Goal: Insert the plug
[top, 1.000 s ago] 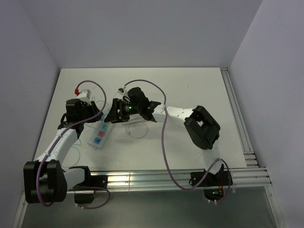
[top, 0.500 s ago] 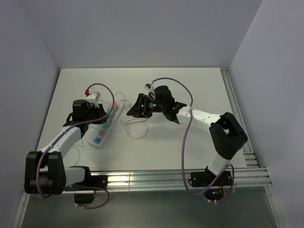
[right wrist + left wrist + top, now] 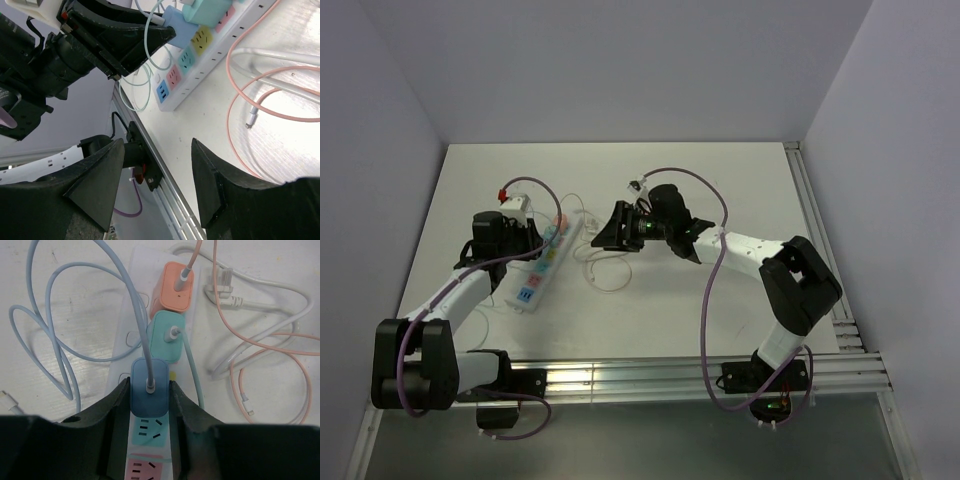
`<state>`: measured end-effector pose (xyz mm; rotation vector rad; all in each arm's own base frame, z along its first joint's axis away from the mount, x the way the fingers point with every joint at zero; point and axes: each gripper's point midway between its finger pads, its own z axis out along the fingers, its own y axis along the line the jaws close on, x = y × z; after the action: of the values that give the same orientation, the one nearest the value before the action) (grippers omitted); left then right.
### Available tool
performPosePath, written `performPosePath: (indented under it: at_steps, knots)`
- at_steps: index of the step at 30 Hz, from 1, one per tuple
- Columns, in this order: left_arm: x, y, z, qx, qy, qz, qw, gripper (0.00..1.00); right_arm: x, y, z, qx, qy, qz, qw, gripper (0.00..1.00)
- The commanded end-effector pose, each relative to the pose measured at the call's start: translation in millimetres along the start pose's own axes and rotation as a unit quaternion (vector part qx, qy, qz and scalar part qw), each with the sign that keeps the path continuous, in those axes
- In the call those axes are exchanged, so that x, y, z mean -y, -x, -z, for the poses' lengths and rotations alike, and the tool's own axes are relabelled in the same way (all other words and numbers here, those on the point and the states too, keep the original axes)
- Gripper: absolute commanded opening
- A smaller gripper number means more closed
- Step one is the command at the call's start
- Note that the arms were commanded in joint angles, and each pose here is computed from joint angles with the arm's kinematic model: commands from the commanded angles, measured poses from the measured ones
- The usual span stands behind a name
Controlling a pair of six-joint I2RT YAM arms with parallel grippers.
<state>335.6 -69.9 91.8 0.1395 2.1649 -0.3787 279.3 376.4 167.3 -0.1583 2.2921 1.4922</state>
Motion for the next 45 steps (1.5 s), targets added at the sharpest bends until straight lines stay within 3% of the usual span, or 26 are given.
performPosePath:
  at_steps: [1, 24, 34, 45]
  knots:
    - [1.5, 11.5, -0.1, 0.033, -0.003, -0.009, 0.999, 0.0, -21.8, 14.0, 10.7, 0.024, 0.035, 0.03, 0.999, 0.63]
    - [-2.3, 7.1, -0.3, 0.04, 0.014, 0.03, 0.999, 0.0, -16.0, 11.5, 8.5, 0.02, 0.04, 0.019, 0.999, 0.62]
    - [2.0, 19.9, 5.3, 0.069, -0.007, 0.048, 0.996, 0.0, -14.7, 11.8, 7.4, 0.02, 0.037, 0.016, 0.999, 0.62]
    - [0.3, 15.0, -1.7, 0.048, -0.011, 0.046, 0.998, 0.0, -13.7, 12.6, 5.8, 0.02, 0.036, 0.015, 0.999, 0.62]
